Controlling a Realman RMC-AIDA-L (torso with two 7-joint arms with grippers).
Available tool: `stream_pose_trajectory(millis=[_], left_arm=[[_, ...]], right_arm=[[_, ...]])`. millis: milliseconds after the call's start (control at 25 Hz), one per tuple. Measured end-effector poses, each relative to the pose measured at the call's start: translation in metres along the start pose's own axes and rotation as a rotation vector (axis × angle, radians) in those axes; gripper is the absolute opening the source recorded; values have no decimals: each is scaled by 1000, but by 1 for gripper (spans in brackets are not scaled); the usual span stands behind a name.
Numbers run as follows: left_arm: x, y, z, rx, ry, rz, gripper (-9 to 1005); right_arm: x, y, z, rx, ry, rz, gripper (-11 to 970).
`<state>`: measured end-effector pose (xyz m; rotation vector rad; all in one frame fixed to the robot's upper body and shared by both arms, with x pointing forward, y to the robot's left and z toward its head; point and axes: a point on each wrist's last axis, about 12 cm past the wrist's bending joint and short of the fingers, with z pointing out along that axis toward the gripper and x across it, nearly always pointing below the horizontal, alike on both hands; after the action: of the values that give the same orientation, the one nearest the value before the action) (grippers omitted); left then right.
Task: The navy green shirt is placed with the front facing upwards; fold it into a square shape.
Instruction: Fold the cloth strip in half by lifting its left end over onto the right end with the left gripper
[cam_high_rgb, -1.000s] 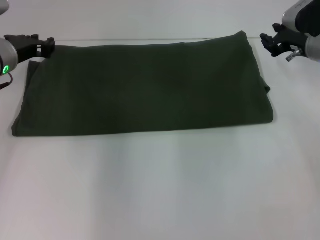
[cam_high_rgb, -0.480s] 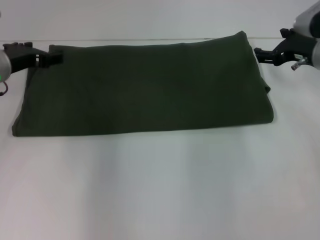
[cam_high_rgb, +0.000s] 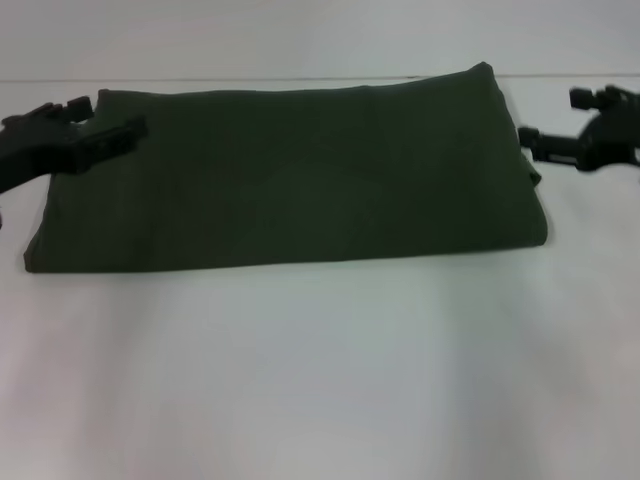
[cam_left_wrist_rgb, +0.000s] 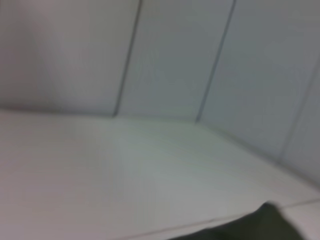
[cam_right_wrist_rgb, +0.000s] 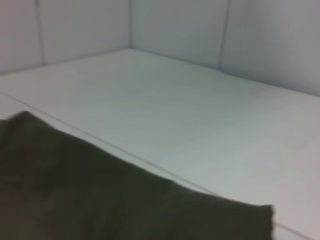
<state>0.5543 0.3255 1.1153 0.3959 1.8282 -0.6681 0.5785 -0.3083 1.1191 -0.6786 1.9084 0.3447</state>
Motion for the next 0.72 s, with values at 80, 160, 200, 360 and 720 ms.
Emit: stream_pose_trajectory(millis=[80, 160, 200, 360, 720], left_arm=[[8, -2, -13, 46, -43, -6, 909], [18, -4, -23, 69, -71, -13, 909], [23, -4, -28, 77, -88, -16, 909], [42, -6, -44, 65, -133, -20, 909], [75, -2, -67, -45, -49, 11, 908]], right_arm=[[9, 3, -11, -36, -29, 11, 917], [16, 9, -19, -88, -55, 15, 915], [24, 15, -25, -145, -74, 5, 915], [36, 25, -32, -226, -102, -26, 916], [57, 42, -39, -347, -106, -54, 919]])
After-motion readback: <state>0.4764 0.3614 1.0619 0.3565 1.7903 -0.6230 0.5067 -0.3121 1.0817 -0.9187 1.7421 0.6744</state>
